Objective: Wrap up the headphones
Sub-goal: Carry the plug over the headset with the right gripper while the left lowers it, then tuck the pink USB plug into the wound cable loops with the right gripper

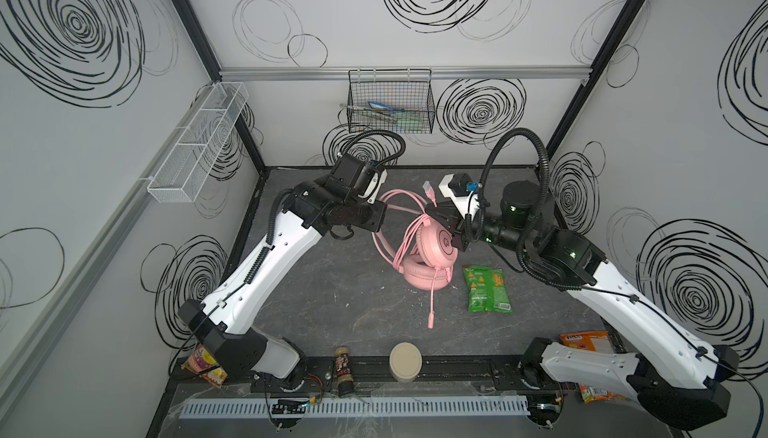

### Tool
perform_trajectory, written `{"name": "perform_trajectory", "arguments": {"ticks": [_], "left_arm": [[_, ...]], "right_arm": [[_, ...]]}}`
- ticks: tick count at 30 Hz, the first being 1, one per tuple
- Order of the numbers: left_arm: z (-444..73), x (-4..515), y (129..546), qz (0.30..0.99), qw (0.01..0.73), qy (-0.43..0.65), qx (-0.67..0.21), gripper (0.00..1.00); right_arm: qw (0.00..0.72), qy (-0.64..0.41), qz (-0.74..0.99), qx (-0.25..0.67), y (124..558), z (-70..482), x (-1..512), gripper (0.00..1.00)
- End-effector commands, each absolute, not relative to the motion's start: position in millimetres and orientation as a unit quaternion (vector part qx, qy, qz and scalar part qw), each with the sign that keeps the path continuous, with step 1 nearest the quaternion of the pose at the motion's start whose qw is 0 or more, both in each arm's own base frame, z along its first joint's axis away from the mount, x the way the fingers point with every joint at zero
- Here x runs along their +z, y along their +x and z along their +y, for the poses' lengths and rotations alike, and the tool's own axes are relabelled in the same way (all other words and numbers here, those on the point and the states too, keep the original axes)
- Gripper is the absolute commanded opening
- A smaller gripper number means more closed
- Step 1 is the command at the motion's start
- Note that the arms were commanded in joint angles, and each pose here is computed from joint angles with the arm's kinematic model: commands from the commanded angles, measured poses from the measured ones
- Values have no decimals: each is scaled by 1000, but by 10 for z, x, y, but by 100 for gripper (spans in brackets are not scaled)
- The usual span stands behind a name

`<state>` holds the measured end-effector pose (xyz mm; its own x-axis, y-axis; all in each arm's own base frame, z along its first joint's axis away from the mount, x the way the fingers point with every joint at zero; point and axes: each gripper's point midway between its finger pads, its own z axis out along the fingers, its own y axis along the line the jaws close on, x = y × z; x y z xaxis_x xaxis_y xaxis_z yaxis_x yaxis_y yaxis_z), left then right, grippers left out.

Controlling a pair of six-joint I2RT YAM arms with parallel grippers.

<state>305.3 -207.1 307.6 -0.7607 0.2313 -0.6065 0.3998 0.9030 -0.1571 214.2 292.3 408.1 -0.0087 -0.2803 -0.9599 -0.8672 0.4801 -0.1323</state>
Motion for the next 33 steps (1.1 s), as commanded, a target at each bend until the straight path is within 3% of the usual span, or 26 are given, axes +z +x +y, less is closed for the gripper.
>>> {"name": "perform_trajectory", "arguments": {"ticks": [1,11,19,25,33], "left_arm": [[-2094,3305,3284,915,348,132,-158,0],[-2144,3130,3386,916,336,122,-184,0],[-2185,3121,3413,914,333,123,-197,0],[-2249,3130,3384,910,332,116,-222,0],[-2301,3142,3332,904,328,109,-250,0]], "right_arm": [[526,-508,640,233,1940,3054,3914,4],[479,-546,666,172,1928,3050,3259,7],[451,-596,654,113,1817,3105,2973,18],[453,-590,659,109,1799,3097,2854,5],[423,-613,657,117,1717,3064,2566,10]]}}
